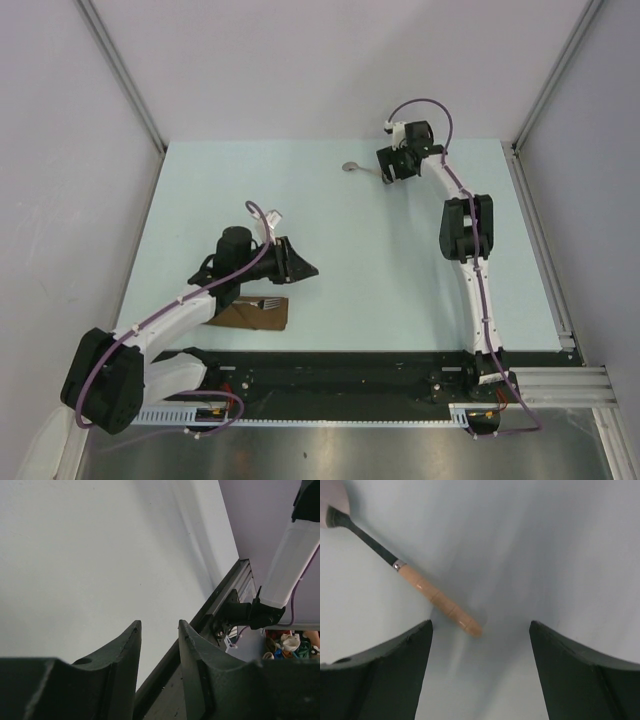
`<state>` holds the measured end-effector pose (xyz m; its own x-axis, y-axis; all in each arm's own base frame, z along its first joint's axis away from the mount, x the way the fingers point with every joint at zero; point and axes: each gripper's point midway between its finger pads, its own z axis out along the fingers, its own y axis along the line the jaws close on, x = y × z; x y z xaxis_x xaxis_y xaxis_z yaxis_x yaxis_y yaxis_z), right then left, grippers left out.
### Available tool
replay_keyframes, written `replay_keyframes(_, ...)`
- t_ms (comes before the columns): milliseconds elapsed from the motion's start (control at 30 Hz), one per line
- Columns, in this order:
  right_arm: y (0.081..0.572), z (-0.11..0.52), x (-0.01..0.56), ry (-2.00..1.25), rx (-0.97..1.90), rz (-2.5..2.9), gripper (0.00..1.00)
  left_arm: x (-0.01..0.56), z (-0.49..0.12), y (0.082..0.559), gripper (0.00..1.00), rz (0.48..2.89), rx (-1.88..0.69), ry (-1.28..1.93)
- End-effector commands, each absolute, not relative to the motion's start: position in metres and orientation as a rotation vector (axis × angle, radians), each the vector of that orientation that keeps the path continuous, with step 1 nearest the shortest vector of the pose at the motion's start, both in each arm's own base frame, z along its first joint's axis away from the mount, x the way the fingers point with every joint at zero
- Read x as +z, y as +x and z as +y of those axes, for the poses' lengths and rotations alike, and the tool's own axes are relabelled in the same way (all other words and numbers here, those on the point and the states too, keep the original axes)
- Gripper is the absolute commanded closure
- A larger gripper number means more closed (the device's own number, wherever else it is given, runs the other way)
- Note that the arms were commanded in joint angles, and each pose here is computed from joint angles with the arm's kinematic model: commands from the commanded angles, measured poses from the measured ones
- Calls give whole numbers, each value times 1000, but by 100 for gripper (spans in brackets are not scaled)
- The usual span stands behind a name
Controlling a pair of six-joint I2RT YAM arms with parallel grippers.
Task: Fold the napkin into a case and place the utensils inside
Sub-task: Pick up the spoon from the corner of the board, then pass from the right arm to the left
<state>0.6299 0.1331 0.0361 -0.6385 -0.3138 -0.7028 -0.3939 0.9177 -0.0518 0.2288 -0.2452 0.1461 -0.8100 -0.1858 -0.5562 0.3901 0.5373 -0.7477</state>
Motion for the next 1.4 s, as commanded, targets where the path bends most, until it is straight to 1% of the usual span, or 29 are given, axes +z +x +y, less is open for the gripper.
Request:
replay_keyframes(0, 625, 148, 32, -713, 213, 2285, 16, 167, -252, 230, 60, 2104, -1292, 246)
replay_keyframes(133, 612, 161, 23, -783, 285, 2304, 18, 165, -252, 231, 59, 2112, -1293, 248)
replay_keyframes(200, 603, 164, 13, -812, 277, 2340, 23, 166, -253, 231, 60, 2110, -1299, 244)
replay_keyframes(300, 592, 165, -5, -843, 261, 2393, 41, 168, -254, 231, 60, 2109, -1312, 235)
replay_keyframes(333, 590, 165, -8, -846, 269, 2402, 53, 168, -254, 231, 60, 2111, -1313, 232)
replay_keyframes(400, 587, 166, -13, -831, 284, 2420, 62, 168, -254, 229, 59, 2115, -1314, 231)
replay_keyframes(433, 587, 168, -14, -835, 285, 2421, 76, 168, -253, 229, 60, 2117, -1315, 229)
replay_keyframes(467, 585, 169, -14, -836, 279, 2425, 81, 169, -253, 229, 60, 2118, -1314, 227)
replay_keyframes(500, 584, 171, -14, -842, 271, 2427, 83, 169, -253, 228, 60, 2118, -1314, 227)
replay_keyframes(533, 583, 174, -11, -850, 274, 2424, 92, 170, -253, 228, 60, 2118, -1317, 222)
replay_keyframes(567, 579, 175, -9, -857, 283, 2430, 97, 168, -253, 228, 59, 2126, -1317, 216)
replay_keyframes(600, 578, 183, 5, -854, 287, 2413, 100, 168, -253, 228, 59, 2128, -1318, 212)
replay_keyframes(667, 567, 189, 9, -834, 323, 2436, 100, 165, -253, 228, 58, 2150, -1326, 179)
replay_keyframes(700, 565, 196, 36, -821, 361, 2395, 100, 162, -252, 229, 55, 2166, -1323, 156)
replay_keyframes(767, 552, 199, 36, -681, 419, 2441, 100, 159, -252, 233, 50, 2191, -1312, 102)
replay_keyframes(800, 539, 207, 38, -647, 500, 2454, 100, 153, -253, 235, 46, 2212, -1314, 82)
replay_keyframes(833, 533, 216, 72, -520, 564, 2431, 100, 151, -254, 236, 44, 2230, -1325, 37)
replay_keyframes(867, 515, 215, 53, -459, 596, 2479, 100, 150, -254, 241, 42, 2242, -1322, 2)
replay_keyframes(900, 502, 224, 57, -420, 657, 2484, 100, 147, -255, 244, 40, 2253, -1323, -31)
replay_keyframes(933, 490, 234, 90, -351, 704, 2443, 100, 140, -259, 247, 39, 2294, -1341, -95)
replay_keyframes(967, 466, 234, 67, -309, 721, 2483, 100, 140, -262, 250, 38, 2294, -1362, -118)
replay_keyframes(1067, 429, 248, 99, -234, 744, 2427, 100, 137, -274, 252, 36, 2317, -1443, -183)
replay_keyframes(1100, 403, 241, 76, -209, 700, 2491, 100, 135, -276, 255, 36, 2326, -1434, -213)
replay_keyframes(1133, 389, 244, 76, -202, 689, 2495, 100, 130, -280, 255, 36, 2343, -1425, -217)
replay_keyframes(1167, 378, 256, 99, -214, 698, 2421, 100, 130, -284, 257, 36, 2350, -1415, -229)
replay_keyframes(1200, 352, 254, 79, -203, 683, 2474, 100, 129, -287, 257, 35, 2360, -1409, -250)
replay_keyframes(1267, 328, 268, 98, -212, 715, 2403, 100, 118, -296, 258, 35, 2401, -1375, -289)
replay_keyframes(1300, 309, 267, 90, -166, 733, 2427, 100, 114, -299, 258, 35, 2420, -1371, -329)
replay_keyframes(1367, 295, 277, 109, -145, 789, 2339, 100, 107, -311, 255, 36, 2451, -1398, -336)
